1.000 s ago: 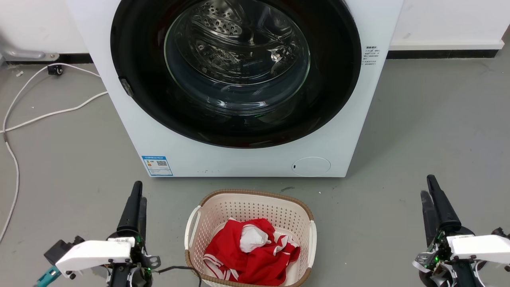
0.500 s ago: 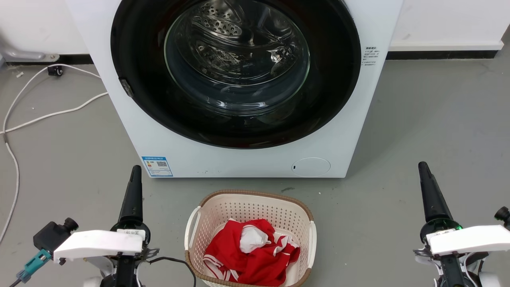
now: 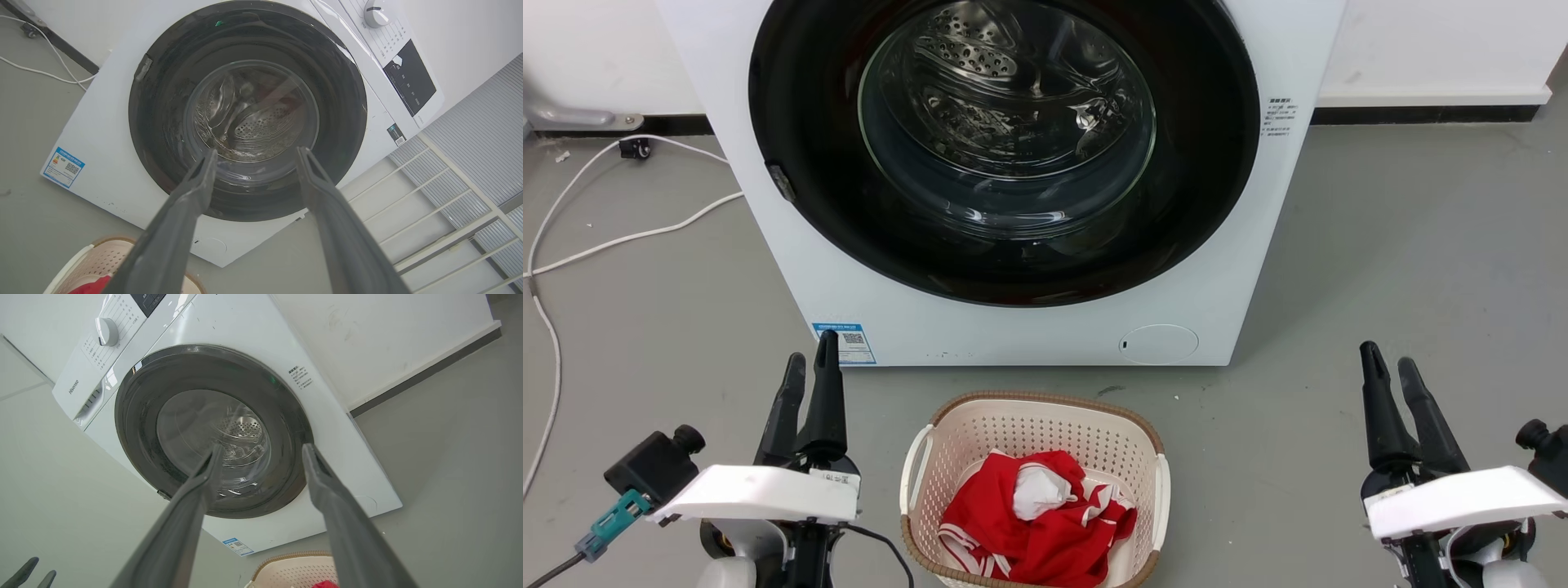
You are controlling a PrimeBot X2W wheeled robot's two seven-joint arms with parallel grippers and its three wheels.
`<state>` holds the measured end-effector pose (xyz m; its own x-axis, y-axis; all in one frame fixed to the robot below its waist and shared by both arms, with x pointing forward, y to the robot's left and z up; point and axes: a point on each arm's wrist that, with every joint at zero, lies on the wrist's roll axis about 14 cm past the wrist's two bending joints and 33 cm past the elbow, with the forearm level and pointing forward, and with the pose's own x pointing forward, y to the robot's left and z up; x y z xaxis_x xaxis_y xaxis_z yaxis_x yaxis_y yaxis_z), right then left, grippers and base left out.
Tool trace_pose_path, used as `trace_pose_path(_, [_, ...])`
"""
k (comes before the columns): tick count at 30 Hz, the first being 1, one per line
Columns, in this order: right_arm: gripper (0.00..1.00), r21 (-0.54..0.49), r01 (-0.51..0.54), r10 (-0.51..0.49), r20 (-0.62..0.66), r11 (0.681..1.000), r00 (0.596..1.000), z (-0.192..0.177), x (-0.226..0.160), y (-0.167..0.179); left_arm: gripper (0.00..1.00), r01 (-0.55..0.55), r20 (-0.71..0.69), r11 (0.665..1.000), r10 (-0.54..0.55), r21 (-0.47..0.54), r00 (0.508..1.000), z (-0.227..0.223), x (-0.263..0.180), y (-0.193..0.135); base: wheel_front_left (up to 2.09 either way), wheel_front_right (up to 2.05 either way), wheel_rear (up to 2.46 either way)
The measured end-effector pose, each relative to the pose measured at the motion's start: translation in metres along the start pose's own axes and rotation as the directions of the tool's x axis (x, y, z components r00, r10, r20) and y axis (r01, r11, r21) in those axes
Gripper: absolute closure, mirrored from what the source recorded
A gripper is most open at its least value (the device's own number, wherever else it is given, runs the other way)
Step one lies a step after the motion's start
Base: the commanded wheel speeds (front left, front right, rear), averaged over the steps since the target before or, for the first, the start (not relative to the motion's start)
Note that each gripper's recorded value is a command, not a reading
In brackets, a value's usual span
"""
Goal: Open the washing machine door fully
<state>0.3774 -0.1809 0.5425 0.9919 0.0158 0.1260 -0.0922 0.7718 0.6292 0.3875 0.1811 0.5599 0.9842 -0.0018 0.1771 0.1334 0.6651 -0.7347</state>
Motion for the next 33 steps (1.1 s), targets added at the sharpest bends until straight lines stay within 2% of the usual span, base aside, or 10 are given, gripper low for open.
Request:
trace_pose_path(11, [0.00, -0.178, -0.025, 0.022, -0.018, 0.984, 1.000, -0.001, 0.000, 0.005, 0.00, 0.035, -0.005, 0.973, -0.034, 0.228, 0.999, -0.003, 0.001, -0.009, 0.00, 0.00, 0.00])
trace_pose_path(23, [0.00, -0.319, -0.053, 0.038, -0.052, 0.946, 0.998, -0.005, -0.003, 0.010, 0.00, 0.060, -0.027, 0.907, -0.054, 0.417, 0.998, -0.010, 0.000, -0.013, 0.00, 0.00, 0.00])
trace_pose_path(28, [0.00, -0.375, -0.063, 0.045, -0.057, 0.925, 0.997, -0.005, -0.004, 0.012, 0.00, 0.065, -0.037, 0.869, -0.054, 0.490, 0.998, -0.012, 0.000, -0.011, 0.00, 0.00, 0.00])
trace_pose_path(33, [0.00, -0.409, -0.067, 0.043, -0.066, 0.910, 0.997, -0.006, -0.004, 0.012, 0.00, 0.071, -0.042, 0.846, -0.057, 0.529, 0.997, -0.015, -0.001, -0.012, 0.00, 0.00, 0.00])
